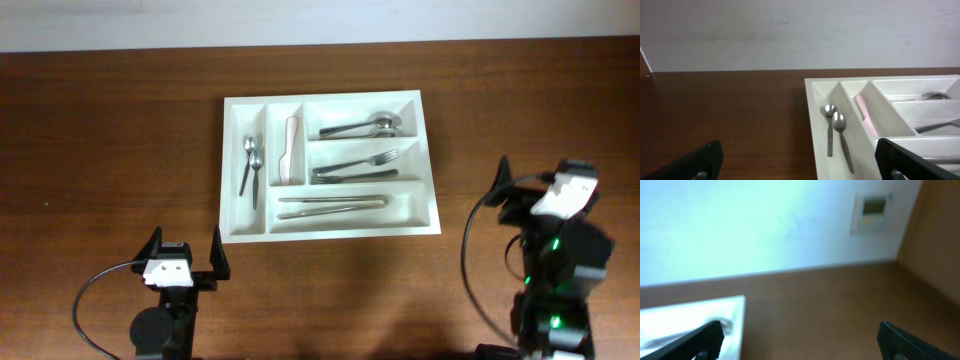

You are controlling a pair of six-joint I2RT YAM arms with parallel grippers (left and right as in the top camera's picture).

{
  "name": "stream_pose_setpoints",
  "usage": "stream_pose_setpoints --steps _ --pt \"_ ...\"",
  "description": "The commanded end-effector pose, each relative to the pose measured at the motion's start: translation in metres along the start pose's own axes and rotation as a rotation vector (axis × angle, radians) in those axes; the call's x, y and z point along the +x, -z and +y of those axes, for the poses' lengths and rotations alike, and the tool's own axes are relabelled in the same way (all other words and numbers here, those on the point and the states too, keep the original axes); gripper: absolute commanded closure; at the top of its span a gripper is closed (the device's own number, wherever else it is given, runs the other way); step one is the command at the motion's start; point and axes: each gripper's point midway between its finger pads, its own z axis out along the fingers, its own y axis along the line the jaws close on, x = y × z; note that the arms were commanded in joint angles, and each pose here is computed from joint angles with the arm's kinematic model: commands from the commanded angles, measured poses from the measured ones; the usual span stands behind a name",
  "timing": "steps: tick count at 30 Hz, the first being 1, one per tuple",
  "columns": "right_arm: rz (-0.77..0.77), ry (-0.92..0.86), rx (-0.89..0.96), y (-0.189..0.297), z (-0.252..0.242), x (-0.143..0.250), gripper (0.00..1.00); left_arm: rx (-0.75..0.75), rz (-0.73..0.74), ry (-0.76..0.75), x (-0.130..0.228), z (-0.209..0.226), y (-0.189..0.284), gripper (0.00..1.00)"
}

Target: Pack container

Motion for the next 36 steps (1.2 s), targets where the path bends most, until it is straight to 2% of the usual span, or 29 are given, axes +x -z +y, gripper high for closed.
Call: stream_pose_setpoints --steps 1,7,14,27,36 --pt "-0.098 -0.01 -0.038 0.024 0.013 -0.008 0.01 0.008 -0.004 -0.015 0.001 -0.001 0.0 0.01" --pt "-0.249 -0.015 -0.103 0.059 0.027 -0.018 0.01 0.009 -0.004 -0.015 0.001 -0.001 0.0 0.01" --pt "-0.323 -0.022 -0.152 0.076 0.036 -0.013 0.01 0.009 -0.004 -0.015 0.001 -0.001 0.0 0.01" --pt "-0.283 -0.038 -0.175 0.06 0.042 0.041 0.01 0.009 -0.004 -0.015 0.001 -0.001 0.0 0.01" --pt "-0.154 -0.025 -0.19 0.051 0.048 0.081 0.01 0.009 -0.004 -0.015 0.001 -0.001 0.0 0.01"
